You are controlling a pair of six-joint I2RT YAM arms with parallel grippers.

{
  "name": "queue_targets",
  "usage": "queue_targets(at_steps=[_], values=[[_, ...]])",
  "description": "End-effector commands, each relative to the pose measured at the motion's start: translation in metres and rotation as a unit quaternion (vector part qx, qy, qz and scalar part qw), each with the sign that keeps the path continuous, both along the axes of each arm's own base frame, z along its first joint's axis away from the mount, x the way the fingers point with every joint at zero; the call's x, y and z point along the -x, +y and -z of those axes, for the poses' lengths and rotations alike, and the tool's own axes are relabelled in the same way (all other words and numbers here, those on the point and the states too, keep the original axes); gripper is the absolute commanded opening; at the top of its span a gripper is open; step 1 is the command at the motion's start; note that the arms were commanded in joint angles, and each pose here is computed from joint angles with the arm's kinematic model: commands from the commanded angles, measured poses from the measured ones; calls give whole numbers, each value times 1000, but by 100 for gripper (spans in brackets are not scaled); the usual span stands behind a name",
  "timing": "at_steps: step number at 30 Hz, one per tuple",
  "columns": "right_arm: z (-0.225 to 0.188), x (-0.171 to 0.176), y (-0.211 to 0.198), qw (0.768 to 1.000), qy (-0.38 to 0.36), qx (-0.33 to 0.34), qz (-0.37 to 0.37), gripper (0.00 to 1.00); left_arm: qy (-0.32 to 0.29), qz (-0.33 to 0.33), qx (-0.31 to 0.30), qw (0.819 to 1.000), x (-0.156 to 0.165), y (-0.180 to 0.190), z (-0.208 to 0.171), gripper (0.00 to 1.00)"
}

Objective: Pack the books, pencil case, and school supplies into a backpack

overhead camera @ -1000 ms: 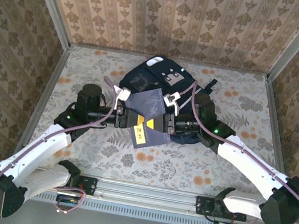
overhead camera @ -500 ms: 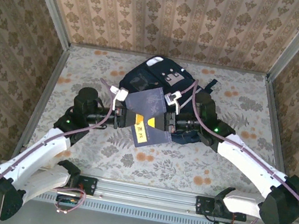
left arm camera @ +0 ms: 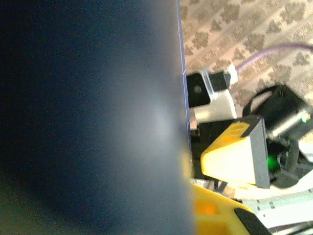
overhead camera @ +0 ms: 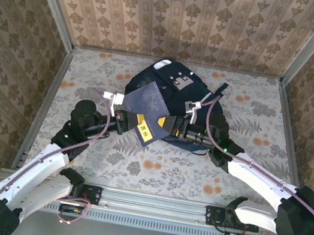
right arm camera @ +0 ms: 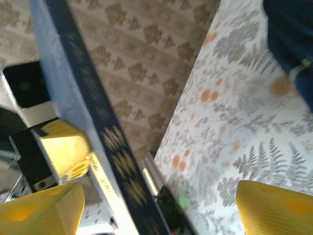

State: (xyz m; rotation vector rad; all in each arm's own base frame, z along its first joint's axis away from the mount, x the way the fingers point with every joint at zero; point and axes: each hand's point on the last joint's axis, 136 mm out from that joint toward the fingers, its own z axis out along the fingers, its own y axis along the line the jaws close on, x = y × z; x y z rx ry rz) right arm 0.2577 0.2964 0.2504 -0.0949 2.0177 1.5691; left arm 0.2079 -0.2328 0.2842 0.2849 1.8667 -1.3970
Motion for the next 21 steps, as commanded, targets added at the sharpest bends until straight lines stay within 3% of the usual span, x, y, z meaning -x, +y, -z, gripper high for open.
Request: queue_targets(at_steps=[1,16,21], values=[[-52,-10,-6,991,-50,-102,64,82,-33,-70,51,996,-16,15,-29,0],[-39,-7,29,984,-15,-164,67,77,-1,-156,103,982,-31,37,-21,0],[-47,-9,53,985,-26,-163,48,64,30,-167,128,977,-34,40,-11,0]])
